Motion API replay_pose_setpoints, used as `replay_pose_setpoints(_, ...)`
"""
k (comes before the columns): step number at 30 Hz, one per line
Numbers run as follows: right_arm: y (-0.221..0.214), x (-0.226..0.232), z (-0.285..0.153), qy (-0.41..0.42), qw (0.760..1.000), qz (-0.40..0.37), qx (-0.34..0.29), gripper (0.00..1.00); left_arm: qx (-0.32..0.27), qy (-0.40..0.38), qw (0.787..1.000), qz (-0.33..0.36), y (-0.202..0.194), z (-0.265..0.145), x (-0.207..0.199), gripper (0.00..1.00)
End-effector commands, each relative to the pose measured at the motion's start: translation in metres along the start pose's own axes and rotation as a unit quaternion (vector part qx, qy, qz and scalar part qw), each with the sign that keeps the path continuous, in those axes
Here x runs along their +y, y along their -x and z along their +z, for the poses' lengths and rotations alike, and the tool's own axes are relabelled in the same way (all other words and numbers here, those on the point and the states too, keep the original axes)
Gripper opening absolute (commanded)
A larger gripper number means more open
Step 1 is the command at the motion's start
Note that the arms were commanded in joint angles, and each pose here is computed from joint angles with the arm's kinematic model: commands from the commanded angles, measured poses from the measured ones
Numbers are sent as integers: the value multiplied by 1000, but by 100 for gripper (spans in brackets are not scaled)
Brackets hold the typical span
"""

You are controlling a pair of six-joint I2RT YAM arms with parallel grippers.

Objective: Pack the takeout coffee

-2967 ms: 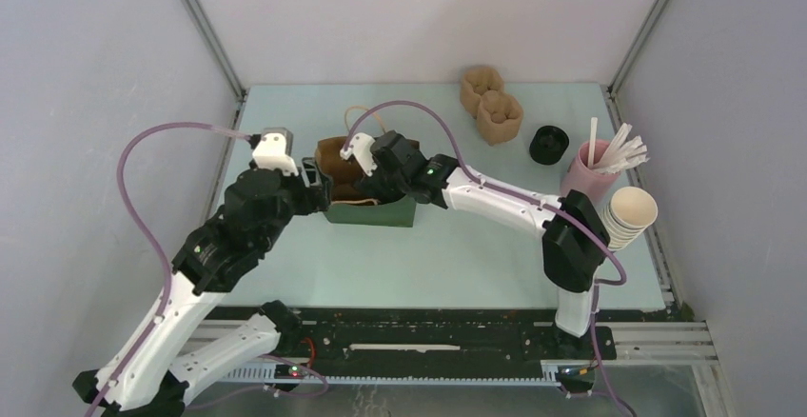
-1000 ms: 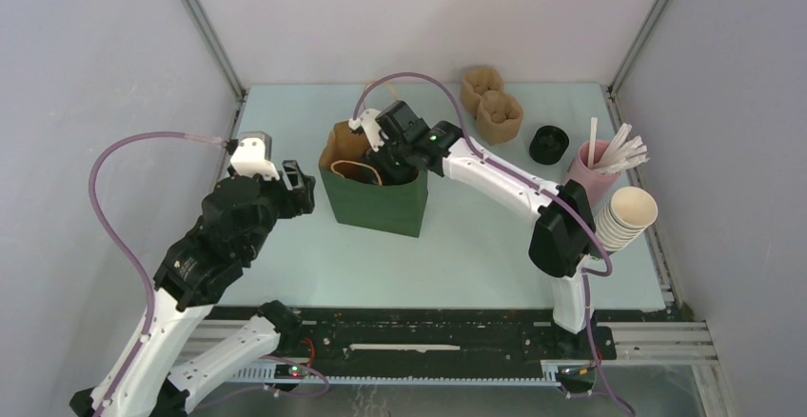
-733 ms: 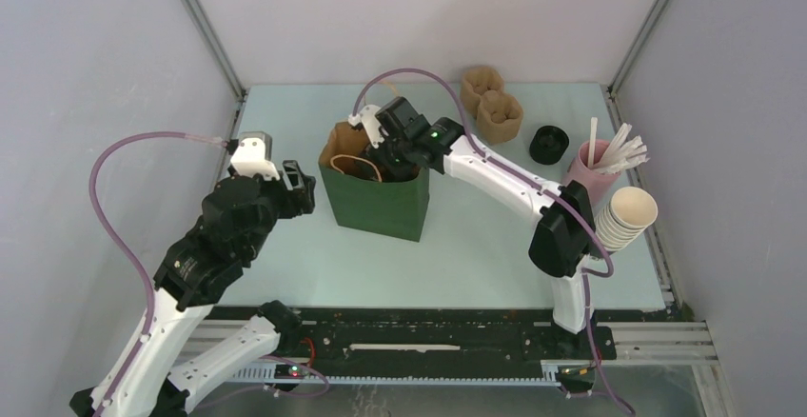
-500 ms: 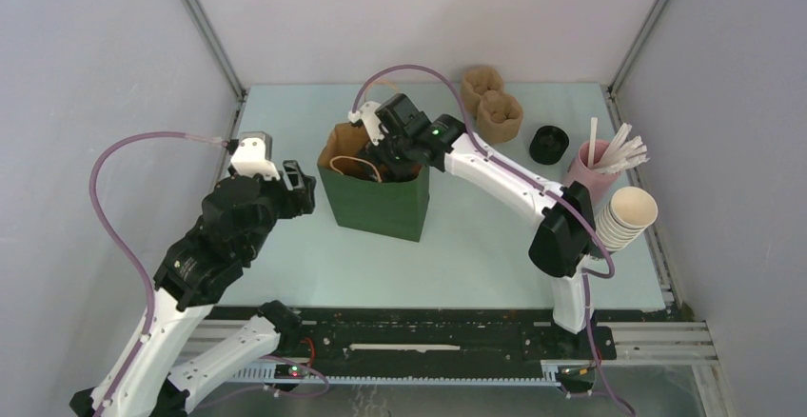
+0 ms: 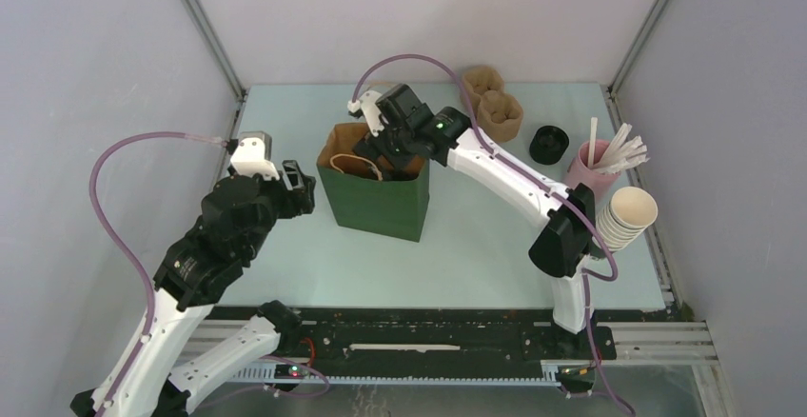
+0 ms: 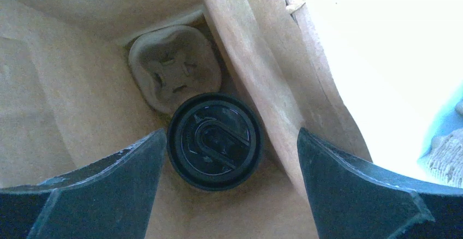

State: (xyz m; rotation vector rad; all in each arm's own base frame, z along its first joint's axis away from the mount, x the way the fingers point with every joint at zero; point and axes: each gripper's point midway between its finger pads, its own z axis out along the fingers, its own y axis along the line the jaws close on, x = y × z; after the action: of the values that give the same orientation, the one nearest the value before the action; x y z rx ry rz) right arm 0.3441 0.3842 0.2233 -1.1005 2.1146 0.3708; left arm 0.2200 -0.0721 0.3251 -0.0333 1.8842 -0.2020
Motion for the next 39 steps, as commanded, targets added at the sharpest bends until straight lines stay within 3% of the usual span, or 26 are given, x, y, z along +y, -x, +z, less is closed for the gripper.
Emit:
replay_pose_setpoints(1,28,-2,-33,-9,999,7,-42,97,-18,-7,1000,-12,13,-5,-1,71)
replay_pose_setpoints(15,54,10,-105,-2,996,4,-92,91,-26,-13,999,-22,13,-7,-2,71)
replay_pose_setpoints(24,59,-18,-188,-80,988,18,-132,91,-45,-21,998,-31,29,-11,-6,71)
replay_pose_setpoints(31,5,-51,-258,-177,975,24,-129,97,-82,-12,996,-40,59,-26,-1,75)
replay_pose_setpoints(39,-72,-97,-309,-277,949,114,-102,100,-134,-2,989,-70,89,-47,9,79)
